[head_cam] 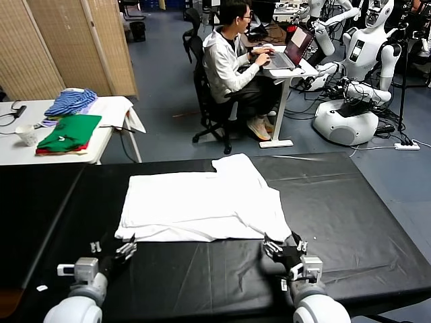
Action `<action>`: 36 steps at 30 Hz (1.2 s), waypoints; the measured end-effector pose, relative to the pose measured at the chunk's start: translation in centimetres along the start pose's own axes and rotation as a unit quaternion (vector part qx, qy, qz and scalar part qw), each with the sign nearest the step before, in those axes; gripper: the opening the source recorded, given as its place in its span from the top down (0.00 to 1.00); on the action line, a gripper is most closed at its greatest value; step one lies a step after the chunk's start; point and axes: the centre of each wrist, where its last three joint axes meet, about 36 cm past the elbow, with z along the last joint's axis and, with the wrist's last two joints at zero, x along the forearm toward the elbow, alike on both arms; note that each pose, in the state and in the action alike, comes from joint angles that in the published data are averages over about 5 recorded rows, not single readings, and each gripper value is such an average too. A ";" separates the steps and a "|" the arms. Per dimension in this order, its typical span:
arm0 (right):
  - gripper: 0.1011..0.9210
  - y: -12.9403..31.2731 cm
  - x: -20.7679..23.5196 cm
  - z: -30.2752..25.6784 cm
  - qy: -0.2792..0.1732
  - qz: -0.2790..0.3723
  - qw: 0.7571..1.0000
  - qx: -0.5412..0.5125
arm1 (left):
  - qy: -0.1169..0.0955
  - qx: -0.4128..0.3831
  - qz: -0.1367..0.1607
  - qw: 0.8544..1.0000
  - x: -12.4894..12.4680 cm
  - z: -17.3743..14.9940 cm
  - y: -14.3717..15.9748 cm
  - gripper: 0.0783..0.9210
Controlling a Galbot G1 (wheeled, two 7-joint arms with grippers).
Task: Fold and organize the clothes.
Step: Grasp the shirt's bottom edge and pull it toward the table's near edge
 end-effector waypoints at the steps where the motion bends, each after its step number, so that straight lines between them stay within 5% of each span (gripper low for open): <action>1: 0.07 0.0 0.0 0.0 0.000 0.000 1.000 0.000 | 0.003 -0.003 0.000 1.000 0.1 -0.1 0.1 0.02; 6: 0.15 0.0 0.2 0.0 0.001 0.002 1.000 0.000 | 0.015 -0.017 -0.002 1.000 0.9 -0.3 0.6 0.09; 9: 0.28 0.0 0.1 0.0 0.001 0.003 1.000 -0.001 | 0.021 -0.026 0.001 0.999 1.5 -0.4 0.9 0.20; 15: 0.68 -0.1 -0.1 0.1 0.005 0.003 1.000 -0.001 | 0.024 -0.040 0.015 0.999 2.8 -0.5 1.0 0.56; 19: 0.82 -0.2 -0.1 0.3 0.011 0.004 1.000 -0.003 | 0.021 -0.050 0.023 0.998 4.0 -0.6 0.6 0.79; 26: 0.94 -0.2 0.6 0.1 0.019 0.004 1.000 -0.006 | 0.023 -0.072 0.024 0.997 5.7 -0.4 -0.1 0.86; 36: 0.95 -0.6 3.2 -0.4 0.056 0.010 0.998 -0.027 | 0.042 -0.132 0.023 0.990 7.9 0.3 -0.6 0.89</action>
